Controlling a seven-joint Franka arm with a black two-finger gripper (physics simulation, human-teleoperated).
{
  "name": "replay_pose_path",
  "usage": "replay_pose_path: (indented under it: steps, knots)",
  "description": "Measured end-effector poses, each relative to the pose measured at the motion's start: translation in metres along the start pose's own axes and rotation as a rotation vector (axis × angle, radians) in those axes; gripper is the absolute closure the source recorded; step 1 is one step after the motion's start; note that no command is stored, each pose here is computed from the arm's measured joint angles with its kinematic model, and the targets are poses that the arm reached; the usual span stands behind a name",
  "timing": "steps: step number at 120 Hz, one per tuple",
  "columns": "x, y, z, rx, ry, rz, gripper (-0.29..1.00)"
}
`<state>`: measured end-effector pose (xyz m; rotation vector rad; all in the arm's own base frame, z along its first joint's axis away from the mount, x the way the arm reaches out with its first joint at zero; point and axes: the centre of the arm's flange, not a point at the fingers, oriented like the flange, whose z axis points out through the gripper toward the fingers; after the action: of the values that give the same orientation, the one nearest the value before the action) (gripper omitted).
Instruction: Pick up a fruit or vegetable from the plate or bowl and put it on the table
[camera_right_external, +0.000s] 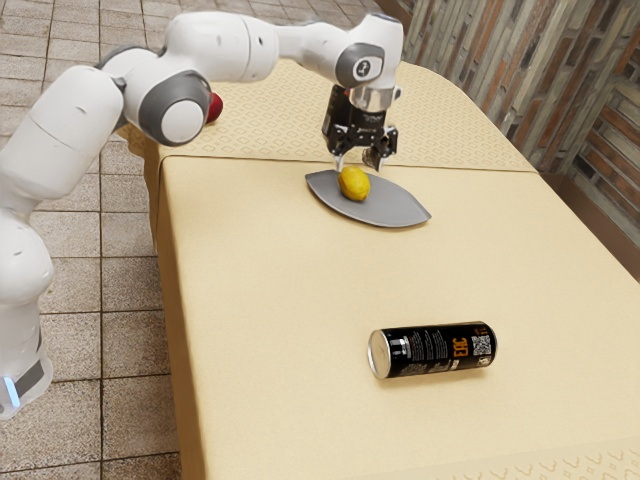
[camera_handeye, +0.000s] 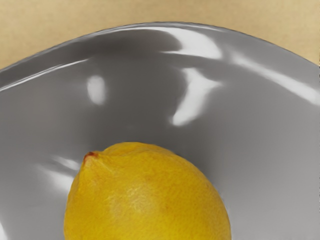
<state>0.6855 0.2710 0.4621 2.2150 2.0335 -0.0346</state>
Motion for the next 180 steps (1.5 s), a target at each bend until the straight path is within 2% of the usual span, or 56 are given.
replay_pose_path:
  steps: [88, 180]
  knots:
    - [0.013, 0.007, 0.031, -0.026, -0.009, 0.030, 0.00]
    - [0.020, 0.006, 0.029, -0.053, -0.006, 0.039, 0.00]
